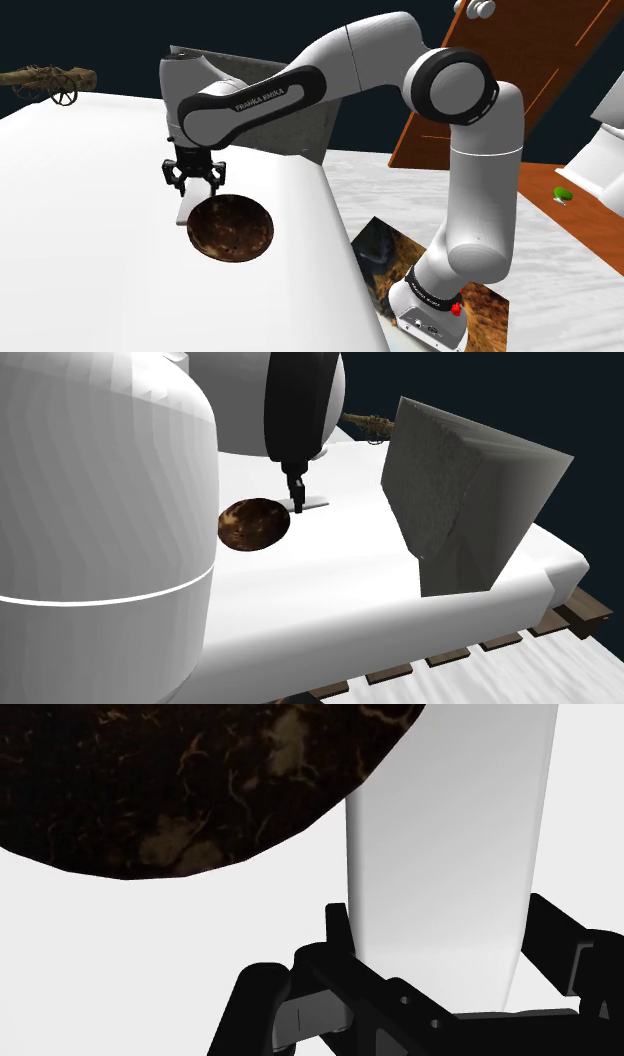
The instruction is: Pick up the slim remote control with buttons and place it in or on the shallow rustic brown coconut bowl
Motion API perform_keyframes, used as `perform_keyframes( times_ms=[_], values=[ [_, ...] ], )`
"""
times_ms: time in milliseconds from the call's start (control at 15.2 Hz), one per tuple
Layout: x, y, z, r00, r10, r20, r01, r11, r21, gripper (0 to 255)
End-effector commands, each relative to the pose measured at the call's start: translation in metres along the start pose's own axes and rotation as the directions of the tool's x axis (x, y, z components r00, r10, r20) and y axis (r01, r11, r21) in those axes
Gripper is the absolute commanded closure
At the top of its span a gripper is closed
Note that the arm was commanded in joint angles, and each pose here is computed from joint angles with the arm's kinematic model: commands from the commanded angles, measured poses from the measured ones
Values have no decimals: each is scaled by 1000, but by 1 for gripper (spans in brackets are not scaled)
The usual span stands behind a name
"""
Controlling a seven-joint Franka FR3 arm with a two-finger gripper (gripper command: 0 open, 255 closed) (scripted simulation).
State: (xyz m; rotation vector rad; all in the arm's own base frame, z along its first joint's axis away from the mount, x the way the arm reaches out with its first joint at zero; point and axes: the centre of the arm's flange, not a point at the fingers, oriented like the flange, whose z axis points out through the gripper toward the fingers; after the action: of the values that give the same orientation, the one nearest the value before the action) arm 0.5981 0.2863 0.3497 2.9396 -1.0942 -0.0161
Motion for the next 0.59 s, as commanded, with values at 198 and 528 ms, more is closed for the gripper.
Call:
perform_keyframes(
  times_ms=[198, 528],
  values=[
    [0, 0, -25, 1000, 0, 0, 0, 1000, 0, 255],
    [0, 1, -52, 1000, 0, 0, 0, 1000, 0, 255]
  ],
)
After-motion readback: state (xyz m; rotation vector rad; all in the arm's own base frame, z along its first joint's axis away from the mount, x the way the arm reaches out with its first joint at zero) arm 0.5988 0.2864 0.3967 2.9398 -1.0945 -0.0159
